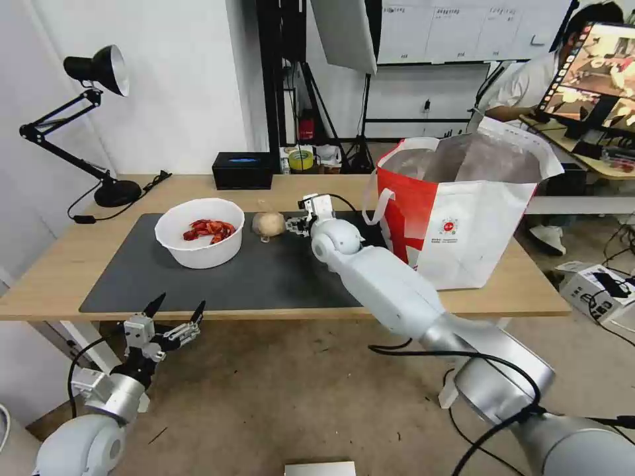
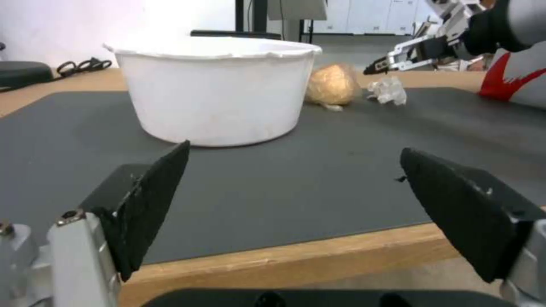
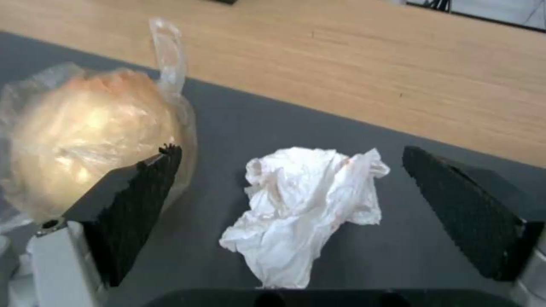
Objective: Pick up the trash from the table and place it into the takeout bag.
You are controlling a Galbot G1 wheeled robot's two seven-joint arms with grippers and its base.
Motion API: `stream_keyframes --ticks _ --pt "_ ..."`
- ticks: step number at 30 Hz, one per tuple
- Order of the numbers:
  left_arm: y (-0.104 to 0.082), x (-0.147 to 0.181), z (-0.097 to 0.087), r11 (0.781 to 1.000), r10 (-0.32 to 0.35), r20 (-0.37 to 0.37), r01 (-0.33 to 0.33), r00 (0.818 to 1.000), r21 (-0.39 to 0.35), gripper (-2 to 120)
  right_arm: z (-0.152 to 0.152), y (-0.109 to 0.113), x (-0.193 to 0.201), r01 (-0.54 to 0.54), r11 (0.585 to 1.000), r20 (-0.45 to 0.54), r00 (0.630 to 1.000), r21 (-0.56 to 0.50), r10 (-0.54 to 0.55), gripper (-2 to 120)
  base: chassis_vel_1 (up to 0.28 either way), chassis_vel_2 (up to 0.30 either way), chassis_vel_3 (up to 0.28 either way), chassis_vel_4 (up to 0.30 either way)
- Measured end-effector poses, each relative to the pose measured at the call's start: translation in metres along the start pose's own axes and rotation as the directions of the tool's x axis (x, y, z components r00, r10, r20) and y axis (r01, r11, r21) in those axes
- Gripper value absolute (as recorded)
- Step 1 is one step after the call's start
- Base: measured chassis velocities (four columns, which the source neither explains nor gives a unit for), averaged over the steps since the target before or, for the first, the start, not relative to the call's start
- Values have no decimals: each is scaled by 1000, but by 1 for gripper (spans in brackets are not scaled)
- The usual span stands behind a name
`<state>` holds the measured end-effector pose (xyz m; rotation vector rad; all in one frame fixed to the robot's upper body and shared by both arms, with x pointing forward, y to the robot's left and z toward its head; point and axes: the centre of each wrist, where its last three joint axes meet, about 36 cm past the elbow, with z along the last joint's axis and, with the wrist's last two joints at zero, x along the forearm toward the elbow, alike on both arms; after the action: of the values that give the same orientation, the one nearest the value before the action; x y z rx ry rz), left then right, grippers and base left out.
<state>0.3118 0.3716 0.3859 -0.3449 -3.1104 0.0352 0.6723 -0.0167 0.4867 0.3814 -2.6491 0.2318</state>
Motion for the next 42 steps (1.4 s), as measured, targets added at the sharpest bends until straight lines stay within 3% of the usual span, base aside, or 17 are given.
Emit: stream_keyframes --ticks 24,42 --pt "-4 0 6 1000 8 6 -8 1000 9 100 11 -15 -30 41 999 -100 994 -4 -41 100 0 0 0 0" --pt "-5 0 7 1000 8 11 -8 1000 11 100 17 -19 -31 70 996 -128 989 -50 -76 34 0 0 0 0"
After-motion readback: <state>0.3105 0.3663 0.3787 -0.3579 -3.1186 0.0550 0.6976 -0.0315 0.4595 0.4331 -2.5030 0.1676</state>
